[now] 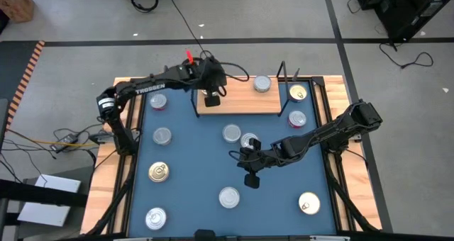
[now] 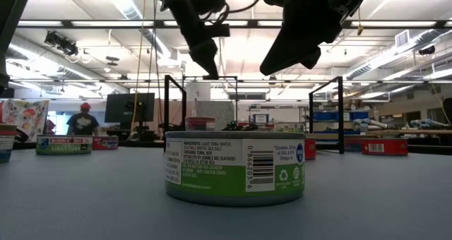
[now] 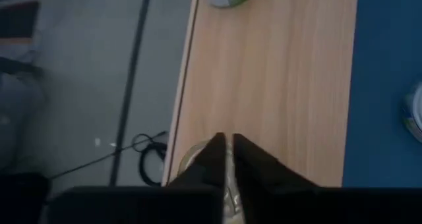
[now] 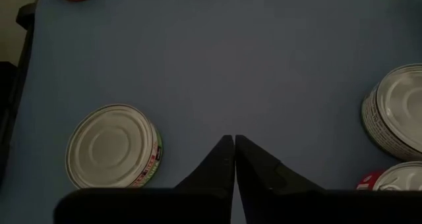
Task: Stack canned seafood by type on shelf
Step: Put the blue tuna can on the shelf
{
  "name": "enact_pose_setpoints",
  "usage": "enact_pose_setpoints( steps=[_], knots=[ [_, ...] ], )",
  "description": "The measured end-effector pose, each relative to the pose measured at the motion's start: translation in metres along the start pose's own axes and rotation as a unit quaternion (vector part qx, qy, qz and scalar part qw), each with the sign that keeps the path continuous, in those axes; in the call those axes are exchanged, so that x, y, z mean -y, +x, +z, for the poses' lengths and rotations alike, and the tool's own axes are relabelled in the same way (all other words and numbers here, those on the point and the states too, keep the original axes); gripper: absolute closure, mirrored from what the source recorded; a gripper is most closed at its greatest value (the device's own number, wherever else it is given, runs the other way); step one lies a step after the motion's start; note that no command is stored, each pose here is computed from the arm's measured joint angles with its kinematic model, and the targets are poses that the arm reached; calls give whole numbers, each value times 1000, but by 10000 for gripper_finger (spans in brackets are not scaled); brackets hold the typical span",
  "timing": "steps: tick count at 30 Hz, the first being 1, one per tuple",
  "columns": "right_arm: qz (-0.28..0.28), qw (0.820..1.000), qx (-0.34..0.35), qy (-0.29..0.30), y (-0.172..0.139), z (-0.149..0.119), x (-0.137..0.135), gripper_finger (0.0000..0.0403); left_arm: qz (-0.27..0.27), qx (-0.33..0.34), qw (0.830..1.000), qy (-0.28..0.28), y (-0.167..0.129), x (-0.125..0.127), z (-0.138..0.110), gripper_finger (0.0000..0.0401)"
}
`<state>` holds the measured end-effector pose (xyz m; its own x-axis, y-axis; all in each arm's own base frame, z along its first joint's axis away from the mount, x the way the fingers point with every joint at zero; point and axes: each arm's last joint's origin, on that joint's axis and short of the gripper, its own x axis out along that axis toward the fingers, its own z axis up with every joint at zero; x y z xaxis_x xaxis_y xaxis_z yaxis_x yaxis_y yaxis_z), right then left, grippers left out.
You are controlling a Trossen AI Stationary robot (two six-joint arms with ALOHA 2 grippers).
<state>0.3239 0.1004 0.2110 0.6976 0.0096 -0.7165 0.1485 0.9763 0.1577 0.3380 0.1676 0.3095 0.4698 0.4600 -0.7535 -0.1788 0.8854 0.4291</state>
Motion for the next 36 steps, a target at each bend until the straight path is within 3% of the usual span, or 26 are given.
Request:
enact_pose_setpoints(
  steps=[4, 9, 15, 36],
  knots=[
    [0, 1000, -1, -4, 0, 0, 0, 383, -29, -8, 999, -13, 8, -9, -8, 393],
    [-1, 1000, 2, -23, 0, 0, 0, 392, -54, -55, 997, 2, 41, -4, -17, 397],
    [-10, 1000, 2, -27, 0, 0, 1, 397, -49, -95, 994, 19, 69, 4, -22, 398],
    [-12, 1000, -1, -28, -1, -3, -3, 396, -28, -111, 993, 24, 98, 3, -28, 399]
  ],
)
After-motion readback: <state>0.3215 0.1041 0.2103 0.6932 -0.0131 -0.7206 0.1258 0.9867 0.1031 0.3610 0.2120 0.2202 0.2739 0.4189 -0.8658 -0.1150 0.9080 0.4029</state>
